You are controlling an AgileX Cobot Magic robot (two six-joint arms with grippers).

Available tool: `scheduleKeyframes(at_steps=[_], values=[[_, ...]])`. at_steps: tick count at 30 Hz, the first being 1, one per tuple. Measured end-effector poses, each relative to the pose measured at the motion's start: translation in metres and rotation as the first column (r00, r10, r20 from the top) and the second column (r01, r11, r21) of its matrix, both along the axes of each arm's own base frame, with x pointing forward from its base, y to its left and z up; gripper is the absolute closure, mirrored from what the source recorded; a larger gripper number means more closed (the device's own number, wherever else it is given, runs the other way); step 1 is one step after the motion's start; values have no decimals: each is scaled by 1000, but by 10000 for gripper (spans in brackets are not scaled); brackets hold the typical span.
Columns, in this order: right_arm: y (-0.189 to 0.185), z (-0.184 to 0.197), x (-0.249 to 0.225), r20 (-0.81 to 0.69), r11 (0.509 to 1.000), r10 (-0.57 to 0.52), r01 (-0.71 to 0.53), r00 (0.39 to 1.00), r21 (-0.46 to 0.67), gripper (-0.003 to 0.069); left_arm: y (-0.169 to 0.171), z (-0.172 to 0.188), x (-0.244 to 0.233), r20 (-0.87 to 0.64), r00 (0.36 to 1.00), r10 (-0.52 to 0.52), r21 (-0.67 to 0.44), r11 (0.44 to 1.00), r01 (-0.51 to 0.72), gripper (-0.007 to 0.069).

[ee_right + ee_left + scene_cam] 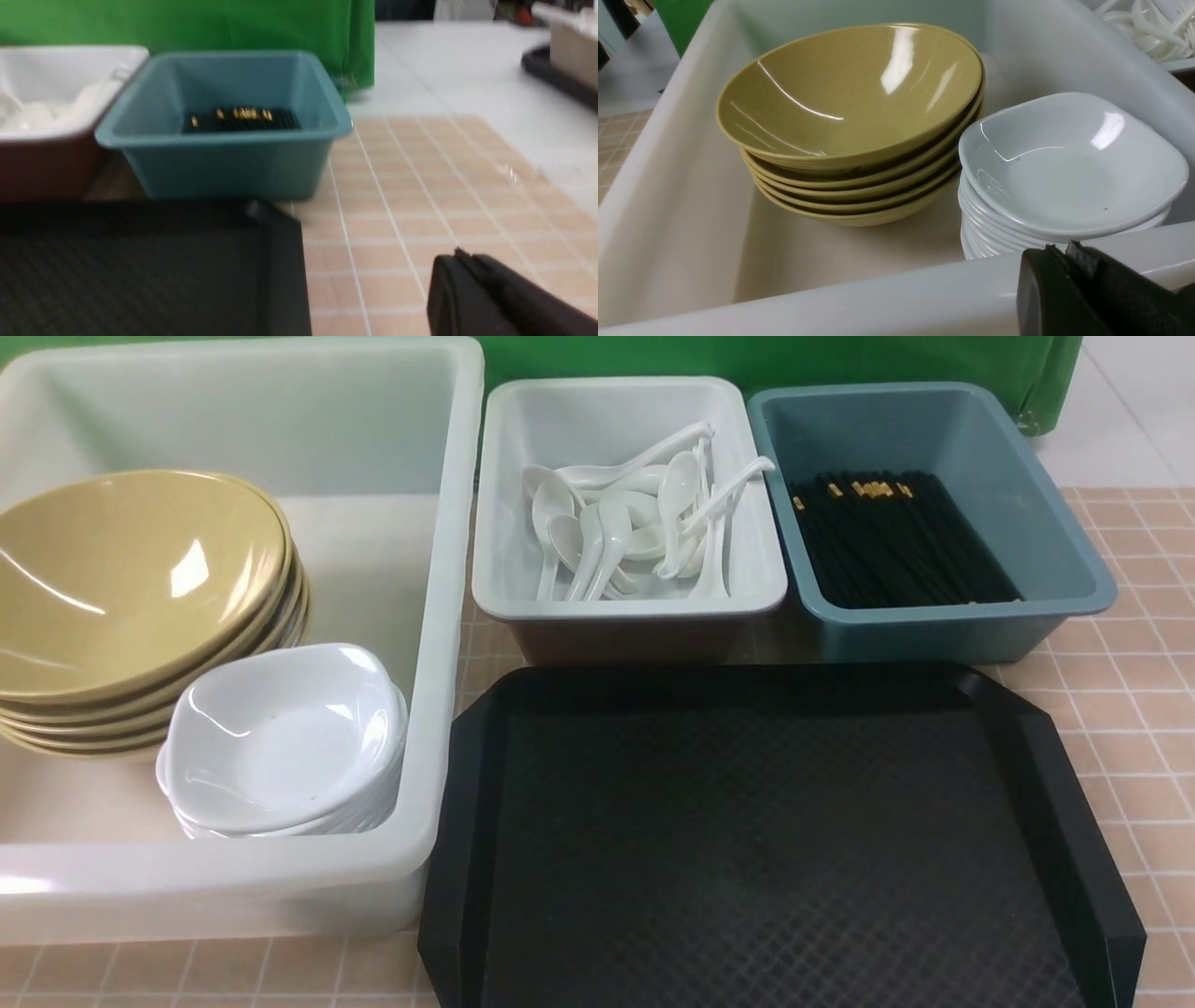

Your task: On brown table put chopsticks spoon bowls plates into blue grey white boxes.

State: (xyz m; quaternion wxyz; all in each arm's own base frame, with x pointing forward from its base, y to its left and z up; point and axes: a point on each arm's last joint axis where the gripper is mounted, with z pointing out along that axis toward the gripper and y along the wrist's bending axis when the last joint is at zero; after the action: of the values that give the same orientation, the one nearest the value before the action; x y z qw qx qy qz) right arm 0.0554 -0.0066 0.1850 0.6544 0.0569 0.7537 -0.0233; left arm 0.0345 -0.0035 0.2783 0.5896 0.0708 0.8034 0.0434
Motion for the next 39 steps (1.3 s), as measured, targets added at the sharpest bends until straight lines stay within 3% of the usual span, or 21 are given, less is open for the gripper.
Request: scheduleKeyframes(at_steps=[5,39], values=[[-1,-8,-2,-87,1000,-13,15,996,18,612,0,-1,0,-10,1000,-1,0,1000,1,624],[-1,-8,-2,-89,1000,-14,15,996,19,588,-1,-13,2,11,1000,-3,-39,999,3,624]])
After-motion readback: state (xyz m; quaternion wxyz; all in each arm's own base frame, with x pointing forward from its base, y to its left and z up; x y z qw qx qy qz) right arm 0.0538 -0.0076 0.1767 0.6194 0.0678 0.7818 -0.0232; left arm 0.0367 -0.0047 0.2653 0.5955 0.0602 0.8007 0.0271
